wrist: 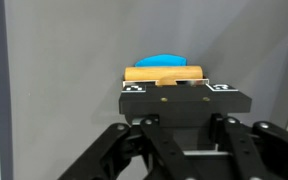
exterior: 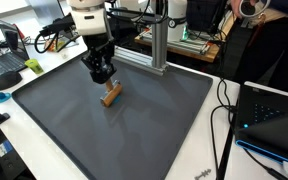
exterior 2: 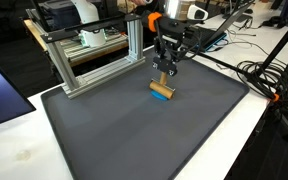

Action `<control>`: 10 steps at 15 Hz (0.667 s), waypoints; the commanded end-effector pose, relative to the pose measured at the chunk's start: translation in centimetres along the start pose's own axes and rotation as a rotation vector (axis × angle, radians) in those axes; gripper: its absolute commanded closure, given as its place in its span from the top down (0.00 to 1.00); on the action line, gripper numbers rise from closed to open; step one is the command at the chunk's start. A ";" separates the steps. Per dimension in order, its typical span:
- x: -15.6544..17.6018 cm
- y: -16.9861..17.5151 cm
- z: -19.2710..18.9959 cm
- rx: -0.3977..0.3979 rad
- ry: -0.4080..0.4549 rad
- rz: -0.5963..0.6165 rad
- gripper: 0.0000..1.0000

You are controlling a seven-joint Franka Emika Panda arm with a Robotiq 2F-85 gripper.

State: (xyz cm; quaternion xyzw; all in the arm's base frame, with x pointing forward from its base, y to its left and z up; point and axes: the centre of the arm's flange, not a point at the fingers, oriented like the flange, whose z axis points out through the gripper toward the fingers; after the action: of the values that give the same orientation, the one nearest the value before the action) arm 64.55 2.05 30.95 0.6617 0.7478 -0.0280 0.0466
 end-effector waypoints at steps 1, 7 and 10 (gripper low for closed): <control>-1.6 0.3 3.4 0.037 -0.059 0.004 0.22; -2.0 0.3 3.4 0.038 -0.077 0.003 0.22; -2.9 0.2 4.2 0.052 -0.106 -0.003 0.22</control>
State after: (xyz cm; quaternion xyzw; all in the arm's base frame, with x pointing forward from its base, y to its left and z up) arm 64.68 0.02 30.21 0.6587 0.7473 -0.0557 0.0671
